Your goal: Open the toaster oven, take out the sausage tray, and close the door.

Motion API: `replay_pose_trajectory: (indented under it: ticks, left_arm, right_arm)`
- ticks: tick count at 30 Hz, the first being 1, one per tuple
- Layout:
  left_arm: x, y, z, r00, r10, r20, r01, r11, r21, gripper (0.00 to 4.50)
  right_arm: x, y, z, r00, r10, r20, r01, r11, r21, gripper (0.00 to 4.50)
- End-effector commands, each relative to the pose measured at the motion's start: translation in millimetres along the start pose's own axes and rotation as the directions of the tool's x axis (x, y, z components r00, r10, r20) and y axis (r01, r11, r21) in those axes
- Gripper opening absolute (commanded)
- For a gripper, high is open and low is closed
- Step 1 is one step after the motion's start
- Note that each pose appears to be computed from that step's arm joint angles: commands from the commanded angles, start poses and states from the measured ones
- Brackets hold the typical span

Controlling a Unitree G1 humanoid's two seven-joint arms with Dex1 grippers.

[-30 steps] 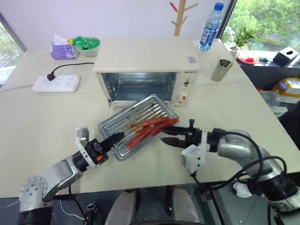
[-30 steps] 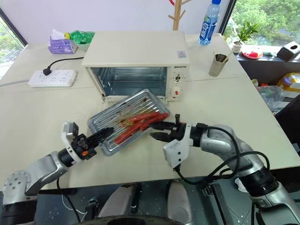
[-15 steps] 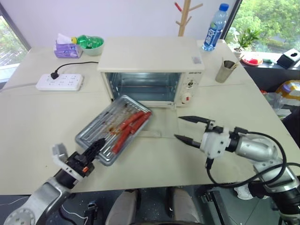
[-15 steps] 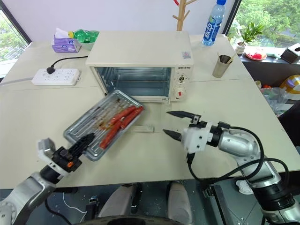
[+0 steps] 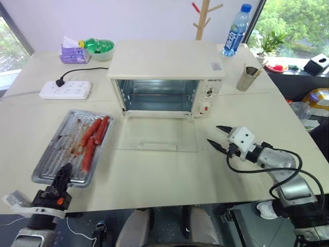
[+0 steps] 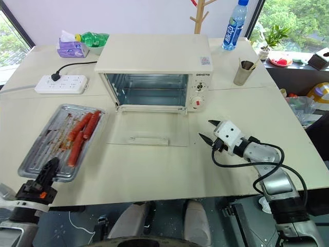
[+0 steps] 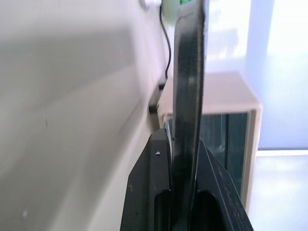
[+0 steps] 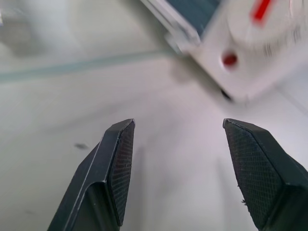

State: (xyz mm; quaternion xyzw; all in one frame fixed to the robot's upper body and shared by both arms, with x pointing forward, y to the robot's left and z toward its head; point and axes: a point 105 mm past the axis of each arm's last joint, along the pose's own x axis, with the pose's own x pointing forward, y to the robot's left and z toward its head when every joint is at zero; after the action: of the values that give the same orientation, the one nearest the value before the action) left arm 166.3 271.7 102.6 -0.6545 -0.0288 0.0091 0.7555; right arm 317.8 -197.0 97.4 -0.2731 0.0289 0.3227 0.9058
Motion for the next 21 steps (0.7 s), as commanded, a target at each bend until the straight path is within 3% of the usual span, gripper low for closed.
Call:
replay_pose_trajectory:
  ticks: [1, 7, 13, 16, 20, 21]
  left_arm:
    - [-1.9, -8.6, 14.5, 0.997, -0.044, 0.066, 0.043, 0.999, 0.010, 0.00]
    - [2.7, -11.2, 24.0, 0.993, -0.055, 0.103, 0.053, 0.998, 0.020, 0.00]
    - [5.2, -12.8, 25.4, 0.993, -0.052, 0.102, 0.049, 0.998, 0.028, 0.00]
    - [6.4, -13.6, 25.8, 0.994, -0.052, 0.101, 0.049, 0.998, 0.032, 0.00]
    - [7.3, -14.0, 26.6, 0.993, -0.054, 0.101, 0.050, 0.998, 0.035, 0.00]
    - [7.7, -14.2, 27.1, 0.993, -0.054, 0.102, 0.051, 0.998, 0.035, 0.00]
  right_arm:
    - [2.2, -9.9, 2.5, 0.999, -0.048, 0.011, 0.048, 0.999, -0.006, 2.98]
    - [7.4, -0.2, -15.8, 0.999, -0.040, -0.027, 0.041, 0.999, 0.001, 2.98]
    - [23.7, 27.4, 1.1, 0.999, 0.028, 0.045, -0.031, 0.997, 0.073, 2.98]
    - [28.5, 38.3, 9.7, 0.995, 0.060, 0.074, -0.067, 0.992, 0.103, 2.14]
    - [34.2, 51.0, 15.1, 0.990, 0.109, 0.085, -0.120, 0.984, 0.131, 0.01]
    - [35.9, 54.4, 18.1, 0.988, 0.123, 0.094, -0.135, 0.982, 0.136, 0.01]
